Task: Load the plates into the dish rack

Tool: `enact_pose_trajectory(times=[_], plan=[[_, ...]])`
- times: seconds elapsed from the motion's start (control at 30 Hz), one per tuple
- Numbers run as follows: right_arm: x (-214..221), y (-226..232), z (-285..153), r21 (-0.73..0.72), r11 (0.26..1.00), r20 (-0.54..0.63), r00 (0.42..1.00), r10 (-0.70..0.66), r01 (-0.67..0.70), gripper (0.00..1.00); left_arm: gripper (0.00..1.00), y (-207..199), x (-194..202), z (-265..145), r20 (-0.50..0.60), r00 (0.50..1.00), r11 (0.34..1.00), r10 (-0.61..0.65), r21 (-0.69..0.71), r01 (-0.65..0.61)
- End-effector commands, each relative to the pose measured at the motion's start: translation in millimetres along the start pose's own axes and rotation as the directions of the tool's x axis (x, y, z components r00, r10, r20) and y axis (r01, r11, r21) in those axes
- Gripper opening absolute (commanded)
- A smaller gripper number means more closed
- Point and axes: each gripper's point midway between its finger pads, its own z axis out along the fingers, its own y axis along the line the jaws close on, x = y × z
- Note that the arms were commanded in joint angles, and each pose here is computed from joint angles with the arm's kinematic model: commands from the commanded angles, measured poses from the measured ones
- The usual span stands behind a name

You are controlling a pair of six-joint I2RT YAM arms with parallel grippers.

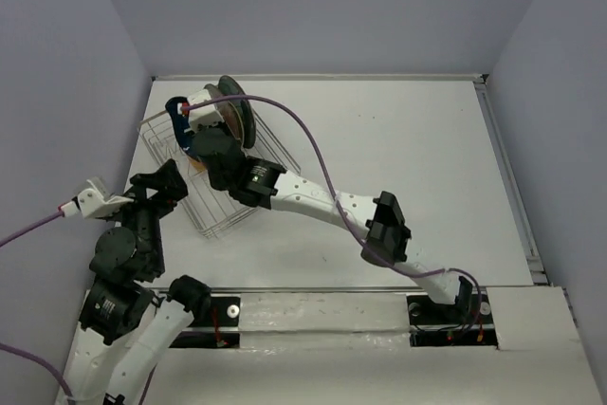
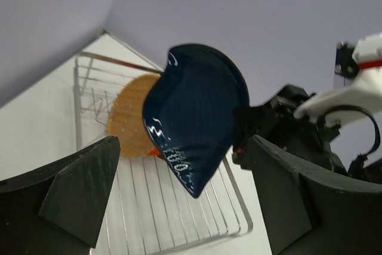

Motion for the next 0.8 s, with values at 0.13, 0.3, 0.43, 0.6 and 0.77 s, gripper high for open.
enact_pose_trajectory(times=[0.13,0.3,0.43,0.6,0.77], plan=[[-76,-43,-31,-0.063,0.968,0.17,0.953,0.249,-0.242,0.07,0.99,-55,8,-3,-0.18,0.979,0.982,-0.101,0.141,0.127],[-76,-79,-57,-0.058,0.964,0.186,0.946,0.267,-0.261,0.07,0.99,-68,19,7,-0.256,0.96,0.985,-0.116,0.092,0.144],[-66,-109,-65,-0.075,0.961,0.183,0.943,0.276,-0.267,0.07,0.99,-91,27,13,-0.302,0.941,0.972,-0.15,0.129,0.196],[-67,-123,-70,-0.153,0.955,0.219,0.934,0.283,-0.254,0.07,0.99,-117,29,16,-0.353,0.927,0.96,-0.124,0.194,0.202],[-70,-126,-73,-0.158,0.972,0.302,0.928,0.217,-0.175,0.07,0.99,-141,64,23,-0.497,0.856,0.941,-0.141,0.201,0.272]])
